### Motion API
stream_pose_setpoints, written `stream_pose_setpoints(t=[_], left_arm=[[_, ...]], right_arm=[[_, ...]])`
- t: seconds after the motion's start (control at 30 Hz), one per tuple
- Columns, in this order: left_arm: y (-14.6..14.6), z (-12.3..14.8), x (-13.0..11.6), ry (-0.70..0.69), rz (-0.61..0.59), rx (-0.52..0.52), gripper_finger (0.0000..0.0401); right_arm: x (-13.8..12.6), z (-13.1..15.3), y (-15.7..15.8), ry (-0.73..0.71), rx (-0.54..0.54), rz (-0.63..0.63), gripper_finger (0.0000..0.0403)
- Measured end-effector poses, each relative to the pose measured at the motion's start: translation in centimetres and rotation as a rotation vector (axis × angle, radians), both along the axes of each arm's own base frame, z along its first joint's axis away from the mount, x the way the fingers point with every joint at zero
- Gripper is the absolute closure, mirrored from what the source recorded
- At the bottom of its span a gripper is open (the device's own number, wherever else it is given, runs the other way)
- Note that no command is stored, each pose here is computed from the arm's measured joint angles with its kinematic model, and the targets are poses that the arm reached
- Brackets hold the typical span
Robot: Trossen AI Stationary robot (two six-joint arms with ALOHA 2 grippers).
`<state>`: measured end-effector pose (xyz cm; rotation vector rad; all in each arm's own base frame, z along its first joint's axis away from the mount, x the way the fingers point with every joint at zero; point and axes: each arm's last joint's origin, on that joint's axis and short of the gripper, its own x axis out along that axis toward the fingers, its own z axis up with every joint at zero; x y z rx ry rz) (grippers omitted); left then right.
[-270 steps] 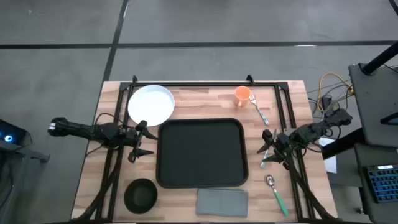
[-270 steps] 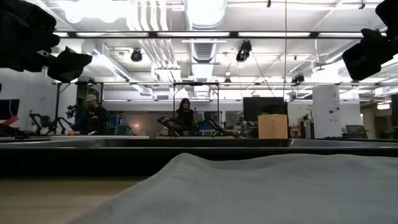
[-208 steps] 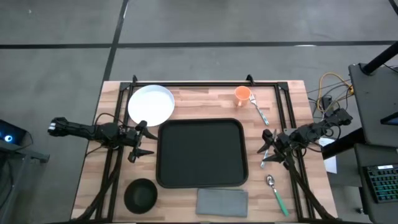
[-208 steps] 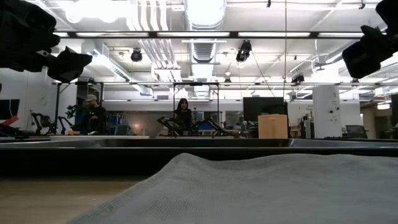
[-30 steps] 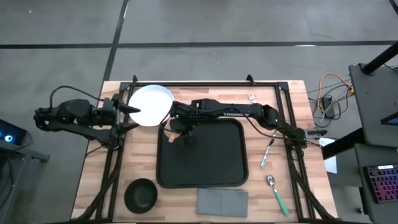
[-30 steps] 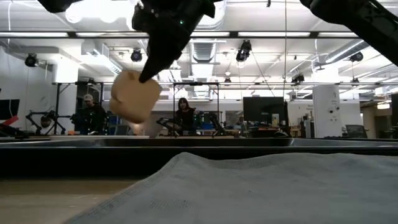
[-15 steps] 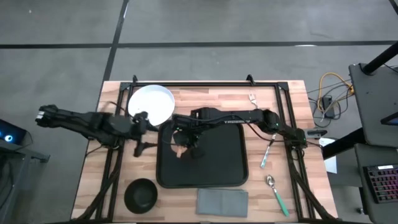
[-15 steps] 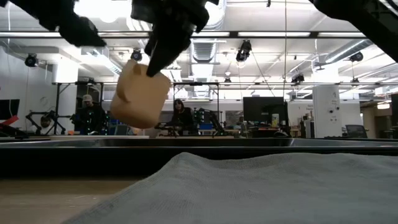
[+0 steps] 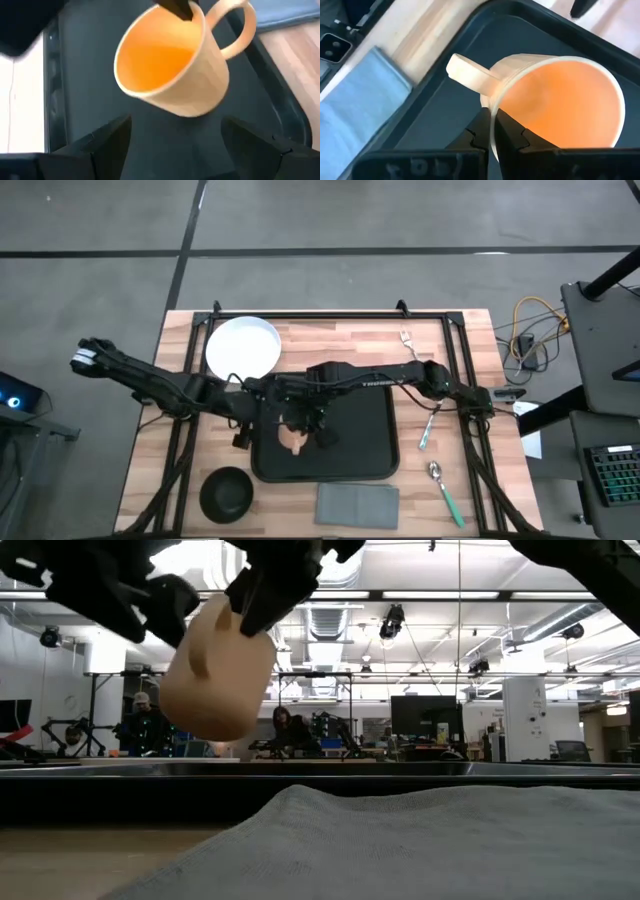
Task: Set up tray
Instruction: Put the orange plastic mug on the serving tray
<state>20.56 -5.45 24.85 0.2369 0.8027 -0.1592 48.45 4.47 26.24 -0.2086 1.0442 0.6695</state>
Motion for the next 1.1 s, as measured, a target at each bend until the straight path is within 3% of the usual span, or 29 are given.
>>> stream_pose_setpoints(t=[0.13, 0.3, 0.53, 1.1], left_arm=[[-0.4, 0.9, 0.5, -0.018, -0.004, -0.013, 0.0118], [0.0, 1.5, 0.2, -0.063, 0.190, -0.054, 0.0118], [1.0, 1.3, -0.8, -0.158, 0.500, 0.091, 0.0118], [1.7, 0.3, -1.3, -0.286, 0.744, 0.383, 0.0118]], right_arm=[[0.0, -0.1, 0.2, 0.007, -0.066, -0.059, 0.0394], [0.4, -0.1, -1.3, 0.001, -0.289, -0.341, 0.0394], [1.2, 0.2, -3.7, -0.048, -0.237, -0.533, 0.0394], [1.3, 3.0, -8.7, -0.204, -0.188, -0.670, 0.0394]])
